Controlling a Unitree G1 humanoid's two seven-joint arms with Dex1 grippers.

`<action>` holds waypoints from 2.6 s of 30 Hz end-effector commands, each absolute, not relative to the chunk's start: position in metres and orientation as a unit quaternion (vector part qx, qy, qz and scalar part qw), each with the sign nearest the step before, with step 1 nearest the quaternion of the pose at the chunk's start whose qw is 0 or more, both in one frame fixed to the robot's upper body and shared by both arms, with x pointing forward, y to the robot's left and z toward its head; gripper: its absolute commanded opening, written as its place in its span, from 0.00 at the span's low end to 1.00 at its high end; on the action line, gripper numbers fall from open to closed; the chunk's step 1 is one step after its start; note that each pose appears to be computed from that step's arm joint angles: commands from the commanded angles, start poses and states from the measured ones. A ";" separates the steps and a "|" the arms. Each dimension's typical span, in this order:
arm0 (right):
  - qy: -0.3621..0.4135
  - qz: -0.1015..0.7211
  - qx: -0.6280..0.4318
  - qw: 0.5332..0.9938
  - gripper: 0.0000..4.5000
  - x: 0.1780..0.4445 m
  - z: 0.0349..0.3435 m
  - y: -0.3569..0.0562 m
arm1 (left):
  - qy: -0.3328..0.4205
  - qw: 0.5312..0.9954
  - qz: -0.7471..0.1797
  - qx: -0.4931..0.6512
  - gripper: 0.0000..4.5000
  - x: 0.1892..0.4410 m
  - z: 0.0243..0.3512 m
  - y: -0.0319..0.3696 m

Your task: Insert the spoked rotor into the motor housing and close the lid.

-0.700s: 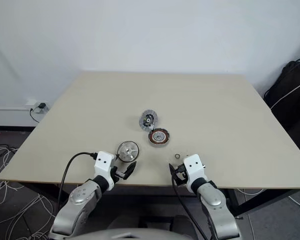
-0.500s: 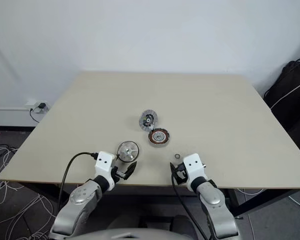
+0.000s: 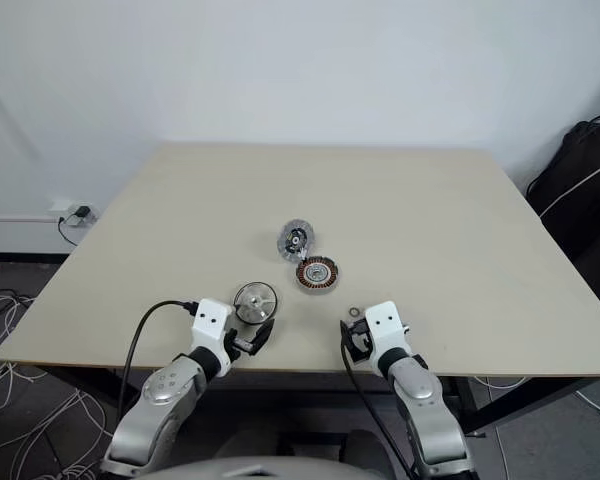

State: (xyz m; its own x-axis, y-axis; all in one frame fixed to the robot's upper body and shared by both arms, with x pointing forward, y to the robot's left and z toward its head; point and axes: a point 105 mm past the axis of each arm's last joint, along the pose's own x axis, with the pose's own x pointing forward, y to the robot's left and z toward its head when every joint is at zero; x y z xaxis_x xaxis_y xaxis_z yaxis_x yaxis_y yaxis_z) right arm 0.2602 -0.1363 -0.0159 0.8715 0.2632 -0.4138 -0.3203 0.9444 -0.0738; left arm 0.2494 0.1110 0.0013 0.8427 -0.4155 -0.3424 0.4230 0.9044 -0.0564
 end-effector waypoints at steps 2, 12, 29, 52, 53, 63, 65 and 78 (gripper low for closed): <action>0.186 0.145 -0.076 0.969 1.00 0.282 -0.008 -0.133 | 0.151 0.963 -0.221 0.014 1.00 0.257 0.011 0.108; 0.229 0.150 -0.061 0.960 0.96 0.295 -0.033 -0.130 | 0.147 0.964 -0.220 0.018 1.00 0.256 0.013 0.109; 0.259 0.132 0.002 0.957 0.15 0.272 -0.042 -0.138 | 0.148 0.964 -0.222 0.020 1.00 0.254 0.013 0.109; 0.157 0.208 -0.071 0.963 0.15 0.357 0.023 -0.068 | 0.146 0.965 -0.217 0.014 1.00 0.252 0.013 0.107; 0.158 0.209 -0.072 0.962 0.15 0.360 0.022 -0.067 | 0.146 0.965 -0.216 0.014 1.00 0.251 0.013 0.107; 0.163 0.243 -0.058 0.954 0.15 0.370 0.016 -0.047 | 0.143 0.969 -0.199 0.011 1.00 0.250 0.013 0.110; 0.163 0.245 -0.058 0.954 0.15 0.372 0.016 -0.045 | 0.143 0.970 -0.198 0.010 1.00 0.250 0.012 0.111; 0.164 0.244 -0.058 0.954 0.15 0.382 0.016 -0.041 | 0.142 0.971 -0.193 0.009 1.00 0.249 0.010 0.113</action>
